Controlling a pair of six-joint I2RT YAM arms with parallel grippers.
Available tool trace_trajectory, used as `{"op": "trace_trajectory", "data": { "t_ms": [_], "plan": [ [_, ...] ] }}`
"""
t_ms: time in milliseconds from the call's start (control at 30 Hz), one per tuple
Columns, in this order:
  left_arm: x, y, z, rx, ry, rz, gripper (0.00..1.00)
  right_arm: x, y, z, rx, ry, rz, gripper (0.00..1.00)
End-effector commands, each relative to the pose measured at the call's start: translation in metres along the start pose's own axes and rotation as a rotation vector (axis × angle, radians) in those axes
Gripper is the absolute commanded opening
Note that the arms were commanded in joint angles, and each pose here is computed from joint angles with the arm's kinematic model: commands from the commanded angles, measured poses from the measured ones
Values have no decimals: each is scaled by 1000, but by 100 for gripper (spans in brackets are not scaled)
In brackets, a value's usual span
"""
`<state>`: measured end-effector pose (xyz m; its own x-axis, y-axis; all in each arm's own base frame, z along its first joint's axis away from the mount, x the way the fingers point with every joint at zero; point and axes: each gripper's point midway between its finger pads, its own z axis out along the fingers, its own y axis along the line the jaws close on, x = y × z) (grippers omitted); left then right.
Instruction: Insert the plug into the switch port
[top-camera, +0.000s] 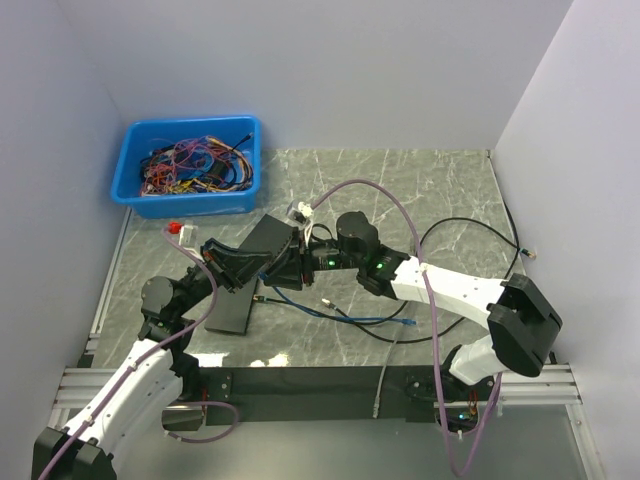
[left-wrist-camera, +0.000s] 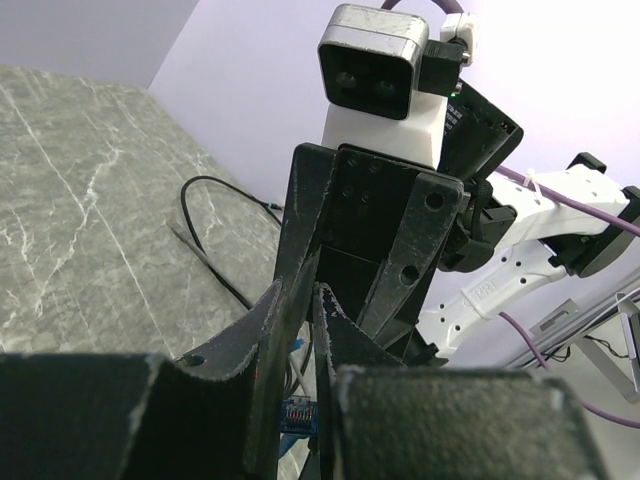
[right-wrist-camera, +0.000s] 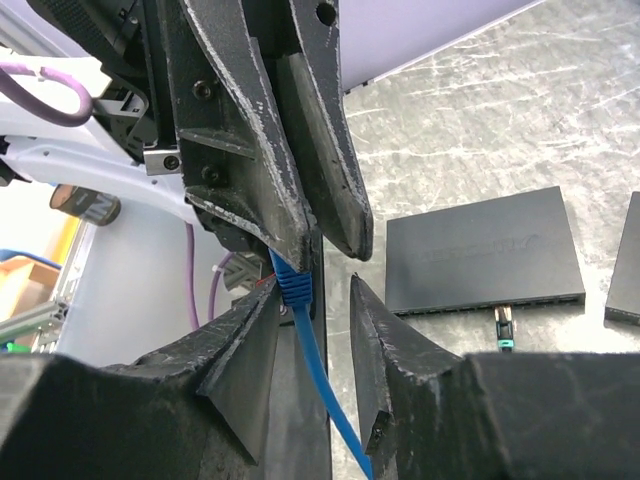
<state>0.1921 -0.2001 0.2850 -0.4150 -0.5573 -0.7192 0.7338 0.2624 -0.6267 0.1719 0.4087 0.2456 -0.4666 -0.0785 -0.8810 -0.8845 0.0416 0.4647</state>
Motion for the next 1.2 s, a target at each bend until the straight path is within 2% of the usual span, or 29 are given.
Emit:
{"op": "trace_trajectory", "data": {
  "t_ms": [0,267,367,533,667,700,733,767,800,867,900,1100,1167],
  "plan": [
    [-12,-23,1,81,-30,42,0,-32,8,2,-24,-68,-58,40],
    [-11,-22,0,83,-35,39,1,-32,13,3,-52,-70,-52,30],
    [-11,-23,-1,86,-37,37,0,-33,15,3,-63,-72,-53,22],
    [-12,-22,-1,85,-43,33,0,-32,18,2,-76,-77,-53,0],
    [-12,-16,1,54,-44,24,2,-33,19,-1,-73,-86,-60,0],
    [-12,-14,1,46,-46,22,5,-32,19,-1,-72,-84,-63,0],
    [-11,-10,0,26,-41,15,13,-33,20,-2,-71,-86,-65,0],
    [-12,-7,1,7,-52,16,17,-32,19,-3,-65,-87,-66,0],
    [-13,-7,0,1,-58,17,29,-30,19,-4,-60,-83,-62,0],
    [-13,1,-1,-40,-67,9,42,-31,18,-6,-48,-87,-70,0],
    [-14,3,-2,-54,-75,9,54,-29,17,-7,-37,-83,-69,0],
    [-14,27,-4,-187,-78,-2,81,-15,3,-13,42,-46,-66,0],
    [-17,37,-5,-248,-85,-2,84,-10,-5,-16,91,-40,-69,0]
  ]
}}
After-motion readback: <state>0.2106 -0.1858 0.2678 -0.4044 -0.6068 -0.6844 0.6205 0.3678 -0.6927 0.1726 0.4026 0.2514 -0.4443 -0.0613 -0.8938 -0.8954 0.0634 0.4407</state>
